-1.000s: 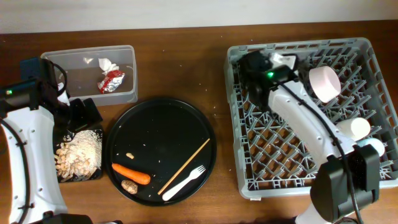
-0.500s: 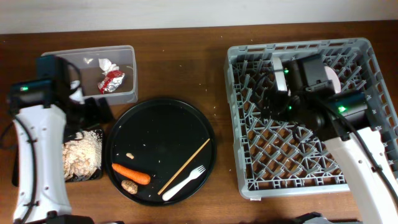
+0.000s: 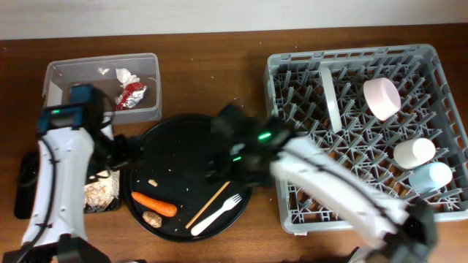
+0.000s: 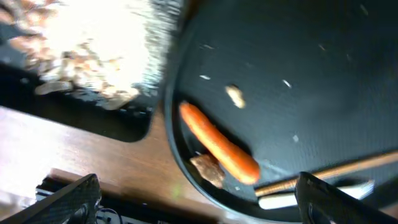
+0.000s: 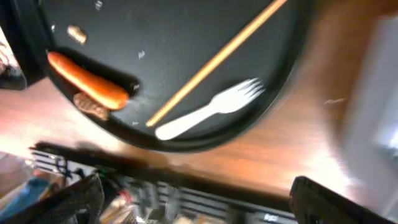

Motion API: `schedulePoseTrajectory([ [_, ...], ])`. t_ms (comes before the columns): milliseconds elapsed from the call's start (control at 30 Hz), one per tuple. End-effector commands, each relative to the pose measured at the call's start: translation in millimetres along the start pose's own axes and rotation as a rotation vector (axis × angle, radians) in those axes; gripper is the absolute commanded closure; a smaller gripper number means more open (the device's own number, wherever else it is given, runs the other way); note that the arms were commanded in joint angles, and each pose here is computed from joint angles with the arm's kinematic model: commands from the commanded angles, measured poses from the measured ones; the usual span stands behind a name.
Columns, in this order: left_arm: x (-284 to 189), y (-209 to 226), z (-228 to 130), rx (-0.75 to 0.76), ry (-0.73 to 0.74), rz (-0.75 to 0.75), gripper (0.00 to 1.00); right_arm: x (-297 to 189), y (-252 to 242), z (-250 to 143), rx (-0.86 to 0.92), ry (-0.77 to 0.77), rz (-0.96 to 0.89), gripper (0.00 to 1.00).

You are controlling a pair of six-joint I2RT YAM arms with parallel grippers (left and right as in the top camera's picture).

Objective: Sort waste into correct bins and load items into the dishwasher rack
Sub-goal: 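Reach the right gripper to the white fork and grasp it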

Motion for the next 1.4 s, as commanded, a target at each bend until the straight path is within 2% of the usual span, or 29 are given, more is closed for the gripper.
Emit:
schedulePoseTrajectory([
  [0,1,10,2,-0.055,-0.001,-0.009,0.01,39,27,-22,0.231,0.055,-0.045,0.04],
  [67,1,10,3,-0.056,-0.006,-0.012,0.01,52,33,-28,0.265,0.041,-0.072,0.08],
  [133,1,10,3,-0.056,-0.006,-0.012,0.01,61,33,-29,0.303,-0.003,-0.113,0.08],
  [167,1,10,3,-0.056,-0.006,-0.012,0.01,63,32,-28,0.325,-0.036,-0.131,0.07],
  [200,1,10,3,-0.056,-0.006,-0.012,0.01,65,29,-26,0.372,-0.067,-0.148,0.01],
  [300,1,10,3,-0.055,-0.003,-0.011,0.01,72,21,-27,0.496,-0.09,-0.177,0.01],
  [533,1,10,2,-0.055,-0.003,-0.011,0.01,107,0,-27,0.516,-0.112,-0.188,0.0],
  [700,1,10,3,-0.055,-0.003,-0.011,0.01,125,-10,-28,0.514,-0.119,-0.171,0.04],
  [767,1,10,3,-0.055,-0.003,-0.011,0.01,128,-13,-27,0.513,-0.135,-0.178,0.09],
  [800,1,10,3,-0.055,-0.003,-0.012,0.01,129,-15,-26,0.512,-0.15,-0.182,0.16],
  [967,1,10,3,-0.055,-0.003,-0.012,0.01,131,-18,-26,0.511,-0.16,-0.191,0.27],
  [1367,1,9,2,-0.054,-0.004,-0.012,0.01,155,-31,-25,0.514,-0.168,-0.253,0.3],
])
Point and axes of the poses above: each gripper's point midway between its finger pads, its own x axis out along the fingers, its own y axis along the line the jaws close on, z = x × y, the point moved 9 cm from there along -x, back along the fingers
